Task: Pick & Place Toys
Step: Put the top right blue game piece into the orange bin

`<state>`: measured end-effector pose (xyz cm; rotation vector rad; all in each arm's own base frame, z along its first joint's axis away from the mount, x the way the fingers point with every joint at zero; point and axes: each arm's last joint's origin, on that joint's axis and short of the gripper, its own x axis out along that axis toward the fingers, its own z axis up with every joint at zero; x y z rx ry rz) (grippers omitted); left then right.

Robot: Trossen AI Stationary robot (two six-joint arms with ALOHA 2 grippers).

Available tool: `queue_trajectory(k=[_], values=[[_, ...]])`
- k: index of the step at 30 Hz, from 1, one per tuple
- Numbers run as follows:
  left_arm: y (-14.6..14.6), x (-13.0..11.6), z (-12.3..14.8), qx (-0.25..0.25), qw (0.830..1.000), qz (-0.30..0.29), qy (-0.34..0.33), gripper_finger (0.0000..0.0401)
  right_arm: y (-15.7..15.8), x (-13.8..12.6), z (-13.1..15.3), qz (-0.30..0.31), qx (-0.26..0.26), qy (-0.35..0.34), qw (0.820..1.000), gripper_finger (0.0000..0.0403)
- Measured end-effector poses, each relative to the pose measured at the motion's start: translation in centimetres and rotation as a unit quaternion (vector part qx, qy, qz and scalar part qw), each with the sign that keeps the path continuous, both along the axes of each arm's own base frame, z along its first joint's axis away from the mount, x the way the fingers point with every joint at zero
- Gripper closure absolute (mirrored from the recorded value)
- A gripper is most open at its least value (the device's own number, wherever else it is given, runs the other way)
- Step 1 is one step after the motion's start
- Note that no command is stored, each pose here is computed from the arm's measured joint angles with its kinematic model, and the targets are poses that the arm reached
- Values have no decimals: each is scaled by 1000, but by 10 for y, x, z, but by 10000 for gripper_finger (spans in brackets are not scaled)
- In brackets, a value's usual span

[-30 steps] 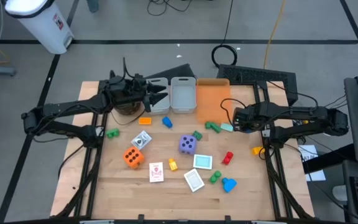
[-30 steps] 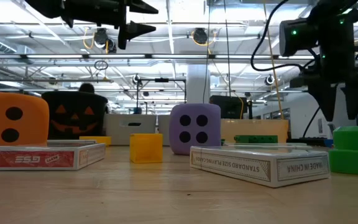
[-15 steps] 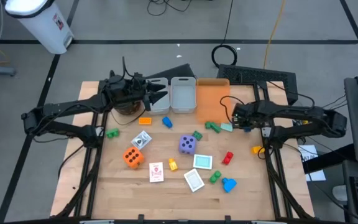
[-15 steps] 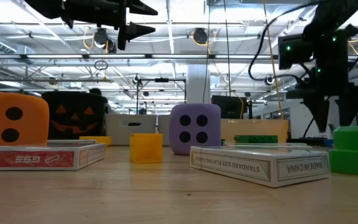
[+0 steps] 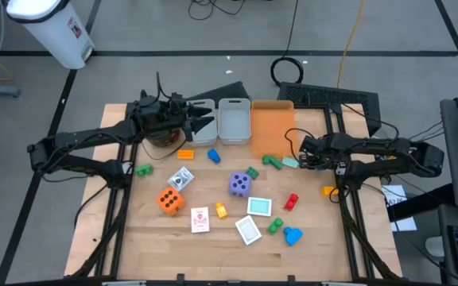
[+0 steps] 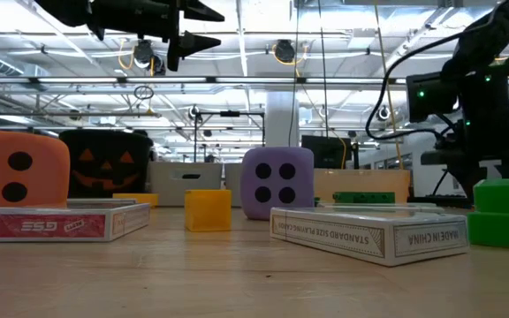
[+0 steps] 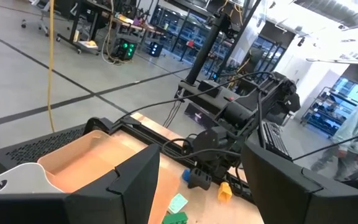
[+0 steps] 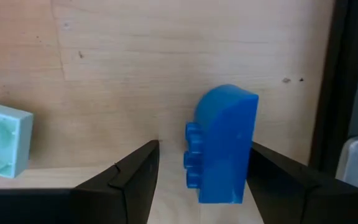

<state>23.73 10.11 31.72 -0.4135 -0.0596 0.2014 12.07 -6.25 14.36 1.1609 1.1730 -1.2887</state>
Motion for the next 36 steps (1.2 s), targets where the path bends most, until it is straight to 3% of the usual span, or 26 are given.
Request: queue_trajectory(k=[7, 15, 28, 36], values=[[1, 0, 0, 18, 1000, 13, 3, 162, 0, 1, -2, -1, -2, -8, 1000, 223], [5, -2, 0, 49, 994, 94, 14, 162, -2, 4, -2, -9, -11, -29, 999, 321], [6, -2, 3, 59, 993, 103, 3, 162, -10, 25, 8, -5, -30, -129, 991, 321], [2, -1, 5, 46, 996, 69, -10, 162, -16, 43, 32, 59, -35, -194, 979, 321]])
